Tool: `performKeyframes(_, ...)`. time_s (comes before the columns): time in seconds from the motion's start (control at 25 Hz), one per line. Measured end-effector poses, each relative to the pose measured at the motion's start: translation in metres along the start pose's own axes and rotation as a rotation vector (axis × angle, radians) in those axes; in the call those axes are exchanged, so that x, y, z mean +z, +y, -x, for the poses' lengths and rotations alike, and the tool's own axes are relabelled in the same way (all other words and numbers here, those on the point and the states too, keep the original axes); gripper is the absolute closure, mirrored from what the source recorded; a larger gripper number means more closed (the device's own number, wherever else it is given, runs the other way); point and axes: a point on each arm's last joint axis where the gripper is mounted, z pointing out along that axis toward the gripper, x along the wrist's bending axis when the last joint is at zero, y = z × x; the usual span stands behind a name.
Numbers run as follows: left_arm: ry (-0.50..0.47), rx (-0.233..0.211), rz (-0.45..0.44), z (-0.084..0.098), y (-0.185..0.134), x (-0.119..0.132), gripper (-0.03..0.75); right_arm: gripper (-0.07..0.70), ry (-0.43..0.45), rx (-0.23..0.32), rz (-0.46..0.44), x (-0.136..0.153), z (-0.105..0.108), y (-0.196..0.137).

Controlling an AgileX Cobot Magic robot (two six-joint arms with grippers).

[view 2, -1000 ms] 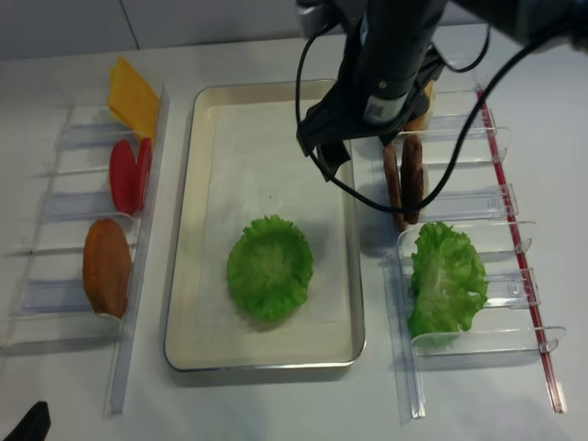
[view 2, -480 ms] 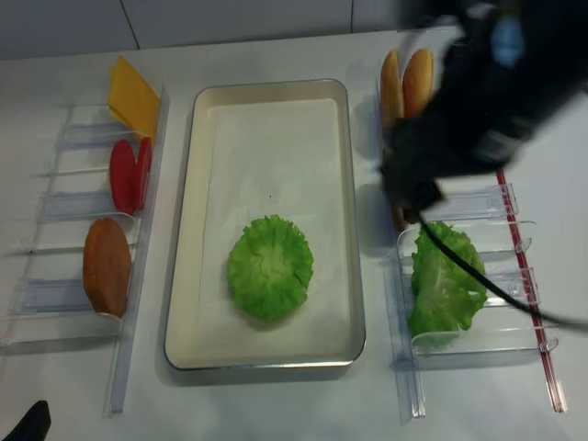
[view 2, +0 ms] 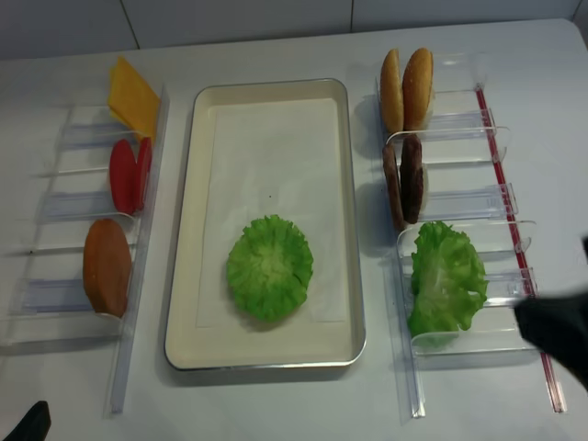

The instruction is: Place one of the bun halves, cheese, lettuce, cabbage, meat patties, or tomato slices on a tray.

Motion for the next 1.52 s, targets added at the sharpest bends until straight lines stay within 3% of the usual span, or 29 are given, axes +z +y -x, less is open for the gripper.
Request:
performKeyframes(0.2, 0.000, 0.000, 0.000, 0.000, 0.000, 0.000, 0.302, 0.048, -0.026, -0.018, 0.124, -0.014, 0.008, -0.062)
performKeyframes(0.4, 0.000, 0.000, 0.000, 0.000, 0.000, 0.000, 0.302, 0.048, -0.198, 0.032, 0.265, -0.017, 0.017, -0.106)
performKeyframes(0.68, 0.000, 0.000, 0.000, 0.000, 0.000, 0.000, 0.302, 0.048, -0.452, 0.199, 0.396, -0.005, 0.012, -0.126)
performKeyframes(0.84, 0.000, 0.000, 0.002, 0.000, 0.000, 0.000, 0.302, 0.048, -0.559, 0.293, 0.410, 0.005, 0.014, -0.124)
performKeyframes(1.04, 0.000, 0.000, 0.002, 0.000, 0.000, 0.000, 0.302, 0.048, -0.579, 0.322, 0.402, 0.020, 0.017, -0.123)
performKeyframes(1.24, 0.000, 0.000, 0.002, 0.000, 0.000, 0.000, 0.302, 0.048, -0.535, 0.270, 0.384, 0.026, 0.014, -0.122)
performKeyframes(1.52, 0.000, 0.000, 0.002, 0.000, 0.000, 0.000, 0.302, 0.048, -0.526, 0.261, 0.385, 0.026, 0.013, -0.122)
